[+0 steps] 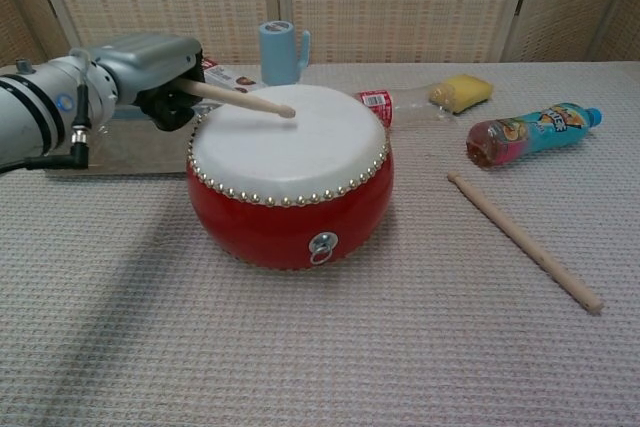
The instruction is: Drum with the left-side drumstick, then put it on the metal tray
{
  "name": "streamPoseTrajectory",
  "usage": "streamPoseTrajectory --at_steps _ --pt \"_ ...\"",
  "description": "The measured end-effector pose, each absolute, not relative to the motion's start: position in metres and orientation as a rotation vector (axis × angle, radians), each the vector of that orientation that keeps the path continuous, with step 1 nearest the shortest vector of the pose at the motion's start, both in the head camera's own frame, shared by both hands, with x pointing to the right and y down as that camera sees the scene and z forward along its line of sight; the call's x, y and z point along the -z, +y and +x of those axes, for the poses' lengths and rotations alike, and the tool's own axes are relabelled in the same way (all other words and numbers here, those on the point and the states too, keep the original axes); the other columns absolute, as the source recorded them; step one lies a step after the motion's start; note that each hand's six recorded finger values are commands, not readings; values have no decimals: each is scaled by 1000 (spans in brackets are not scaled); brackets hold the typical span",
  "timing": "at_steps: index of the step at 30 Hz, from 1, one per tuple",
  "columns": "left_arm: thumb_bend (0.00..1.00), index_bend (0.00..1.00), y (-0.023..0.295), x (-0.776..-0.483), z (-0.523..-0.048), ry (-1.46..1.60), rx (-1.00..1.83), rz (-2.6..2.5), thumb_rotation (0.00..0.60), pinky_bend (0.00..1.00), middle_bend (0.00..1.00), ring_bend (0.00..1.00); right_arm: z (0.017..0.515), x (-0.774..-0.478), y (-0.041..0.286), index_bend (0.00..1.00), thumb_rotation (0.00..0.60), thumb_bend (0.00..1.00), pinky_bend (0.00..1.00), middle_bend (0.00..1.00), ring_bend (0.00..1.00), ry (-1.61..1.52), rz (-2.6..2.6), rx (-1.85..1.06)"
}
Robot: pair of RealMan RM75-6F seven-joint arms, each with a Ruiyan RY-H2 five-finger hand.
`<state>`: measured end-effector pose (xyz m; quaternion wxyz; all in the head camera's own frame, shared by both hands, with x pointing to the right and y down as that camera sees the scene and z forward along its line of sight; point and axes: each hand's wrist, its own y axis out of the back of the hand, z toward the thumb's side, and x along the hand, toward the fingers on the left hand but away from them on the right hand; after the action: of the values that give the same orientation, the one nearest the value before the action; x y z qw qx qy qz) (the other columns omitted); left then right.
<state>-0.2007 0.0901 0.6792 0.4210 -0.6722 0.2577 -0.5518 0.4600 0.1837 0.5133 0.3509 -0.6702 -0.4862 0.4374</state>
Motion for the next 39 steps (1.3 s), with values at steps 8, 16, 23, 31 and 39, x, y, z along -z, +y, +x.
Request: streamPoseTrajectory --at_steps 8,16,23,31,39 --pt "493 1000 80 -675 -208 707 1383 -1674 600 1000 1000 1000 460 -509 184 72 600 266 128 155 25 -1261 -1728 -1124" --pt "493 1000 41 -664 -262 1001 1458 -1785 600 1000 1000 1000 457 -509 186 72 600 265 128 155 25 -1248 -1731 -1125" --pt "493 974 31 -697 -303 1010 1562 -1778 600 989 1000 1000 452 -509 189 72 600 266 128 155 25 -1230 -1733 -1127" --pt "493 927 31 -743 -323 851 1647 -1850 600 892 1000 944 450 -515 190 72 600 265 128 155 25 -1223 -1743 -1156" --pt "494 876 11 -761 -321 804 1659 -1817 600 786 948 864 449 -517 189 72 600 265 128 154 25 -1218 -1736 -1177"
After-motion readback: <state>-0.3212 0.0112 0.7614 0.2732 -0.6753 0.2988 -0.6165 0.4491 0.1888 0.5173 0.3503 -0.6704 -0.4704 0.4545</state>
